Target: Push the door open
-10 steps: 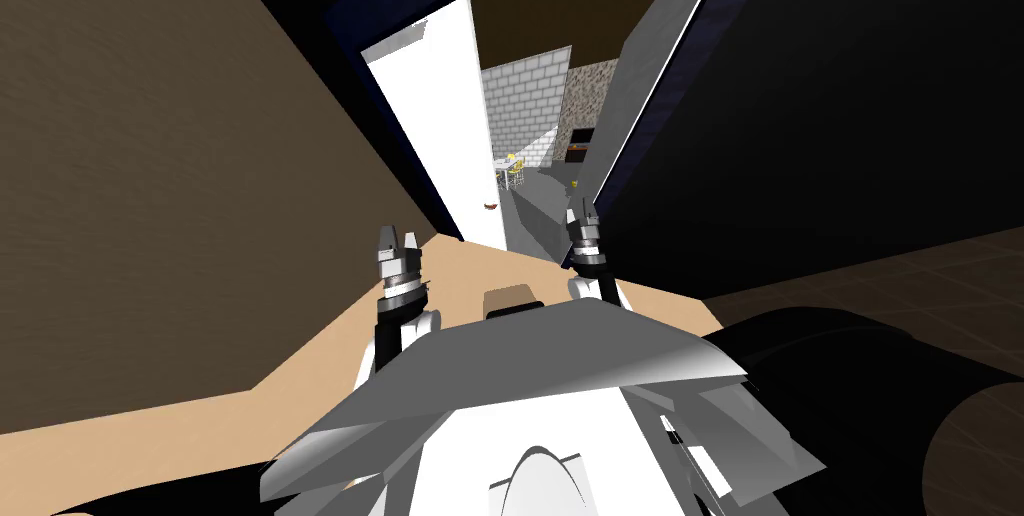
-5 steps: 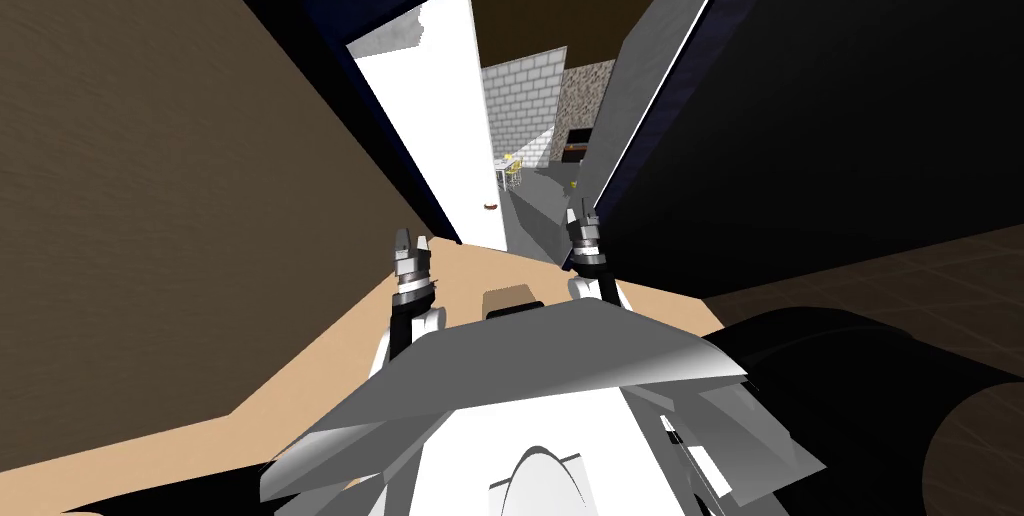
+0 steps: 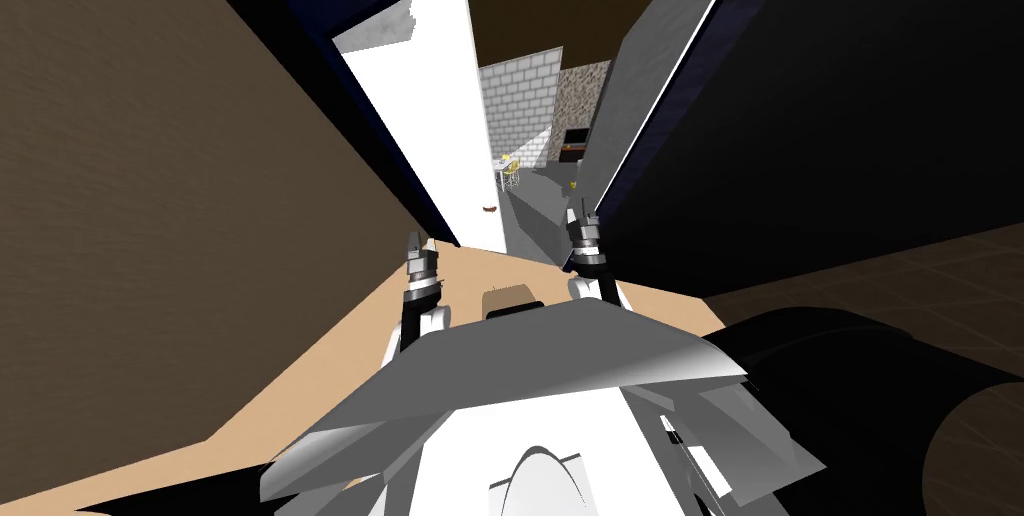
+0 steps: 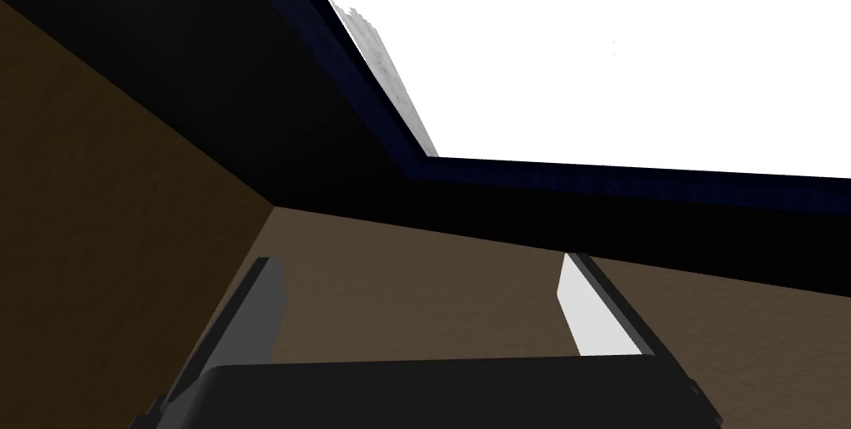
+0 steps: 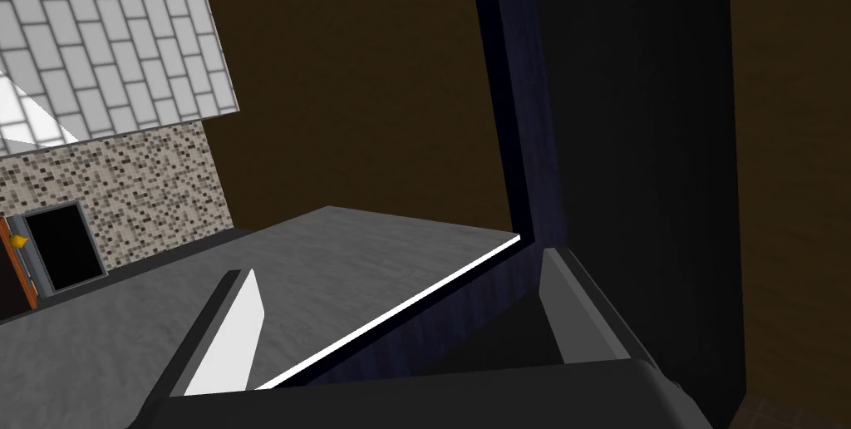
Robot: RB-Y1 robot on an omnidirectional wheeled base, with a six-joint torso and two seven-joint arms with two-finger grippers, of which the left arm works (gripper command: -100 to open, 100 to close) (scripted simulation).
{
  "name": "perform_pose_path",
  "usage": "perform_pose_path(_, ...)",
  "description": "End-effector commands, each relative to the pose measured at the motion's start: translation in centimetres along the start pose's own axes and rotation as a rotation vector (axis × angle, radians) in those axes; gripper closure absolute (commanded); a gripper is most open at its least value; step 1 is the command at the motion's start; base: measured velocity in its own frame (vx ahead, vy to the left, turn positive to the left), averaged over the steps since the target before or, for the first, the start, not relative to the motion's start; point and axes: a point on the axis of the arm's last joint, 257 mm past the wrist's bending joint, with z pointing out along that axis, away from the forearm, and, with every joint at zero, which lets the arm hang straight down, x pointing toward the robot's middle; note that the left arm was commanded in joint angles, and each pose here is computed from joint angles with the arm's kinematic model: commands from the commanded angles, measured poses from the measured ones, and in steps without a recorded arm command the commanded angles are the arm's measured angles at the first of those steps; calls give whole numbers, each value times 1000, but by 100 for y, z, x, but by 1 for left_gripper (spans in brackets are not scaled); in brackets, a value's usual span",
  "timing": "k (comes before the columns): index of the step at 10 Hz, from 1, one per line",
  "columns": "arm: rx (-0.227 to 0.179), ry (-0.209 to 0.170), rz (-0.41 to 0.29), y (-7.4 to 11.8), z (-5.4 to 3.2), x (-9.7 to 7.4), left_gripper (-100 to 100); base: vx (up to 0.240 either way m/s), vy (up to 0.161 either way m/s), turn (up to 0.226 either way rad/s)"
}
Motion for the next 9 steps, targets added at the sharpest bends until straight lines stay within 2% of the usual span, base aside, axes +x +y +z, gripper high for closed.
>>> perform_pose_path(1,-15,8,-10,128,-11,37,-100,88,30,-50)
perform_pose_path(3,-36,19,-24,286,-30,103,-100,100,37,-61)
perform_pose_path(4,-37,19,-24,290,-31,103,-100,63,15,-16)
perform_pose_path(9,-95,49,-60,703,-102,287,-100,78,36,-59)
